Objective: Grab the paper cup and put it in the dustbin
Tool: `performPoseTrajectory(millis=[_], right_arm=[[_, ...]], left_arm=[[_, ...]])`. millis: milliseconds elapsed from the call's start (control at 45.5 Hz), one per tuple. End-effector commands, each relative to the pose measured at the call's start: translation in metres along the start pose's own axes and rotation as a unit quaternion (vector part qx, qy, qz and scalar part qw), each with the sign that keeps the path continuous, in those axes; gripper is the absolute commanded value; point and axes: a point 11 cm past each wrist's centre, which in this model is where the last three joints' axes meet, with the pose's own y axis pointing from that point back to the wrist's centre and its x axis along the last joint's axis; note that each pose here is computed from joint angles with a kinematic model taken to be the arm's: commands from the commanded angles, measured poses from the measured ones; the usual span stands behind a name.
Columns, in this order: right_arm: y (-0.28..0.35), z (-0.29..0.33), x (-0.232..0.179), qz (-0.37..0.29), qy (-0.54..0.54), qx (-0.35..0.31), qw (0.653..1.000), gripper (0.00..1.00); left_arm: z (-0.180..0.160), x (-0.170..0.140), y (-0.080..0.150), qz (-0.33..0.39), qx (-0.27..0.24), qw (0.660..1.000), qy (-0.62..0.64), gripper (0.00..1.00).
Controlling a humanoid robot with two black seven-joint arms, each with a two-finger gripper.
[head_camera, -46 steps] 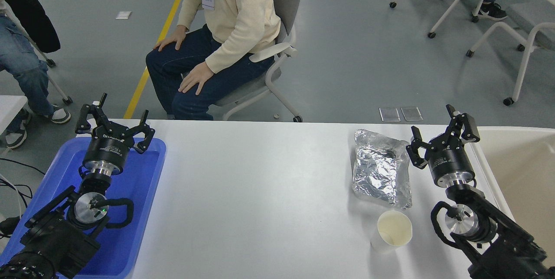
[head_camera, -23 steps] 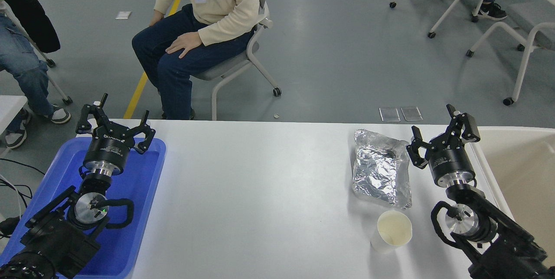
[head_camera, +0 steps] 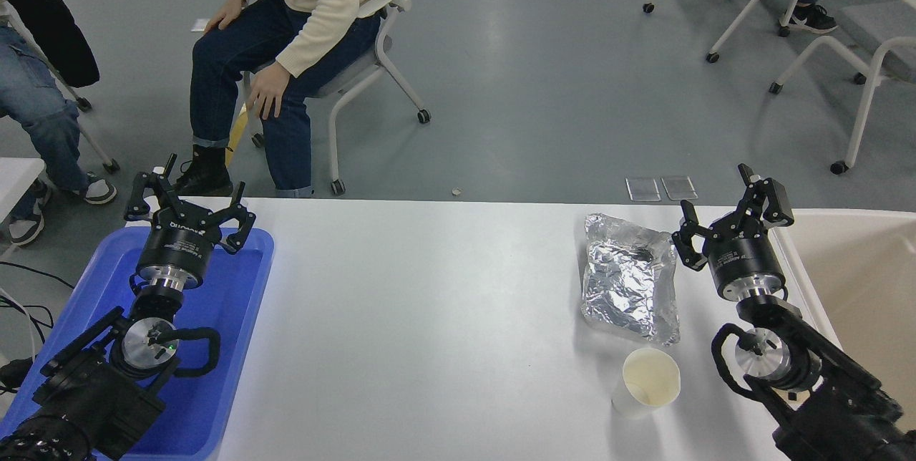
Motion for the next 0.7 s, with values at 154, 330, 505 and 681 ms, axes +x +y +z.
performPoseTrajectory(millis=[154,330,505,681], right_arm=[[-0.005,-0.011,0.003,-0.002,0.016,0.003,1.000,1.00],[-0.004,-0.010,0.004,0.000,0.014,0.002,1.000,1.00],[-0.003,-0.014,0.006,-0.014,0.040,-0.008,0.999,1.00],[-0.006,-0.037,0.019,-0.047,0.136,-0.040,0.989,1.00]], left_arm=[[-0.001,0.000,0.000,0.001,0.000,1.000,0.000,1.00],[0.000,0.000,0.000,0.001,0.000,1.000,0.000,1.00],[0.000,0.000,0.000,0.001,-0.001,1.000,0.000,1.00],[-0.001,0.000,0.000,0.000,0.000,1.000,0.001,1.00]])
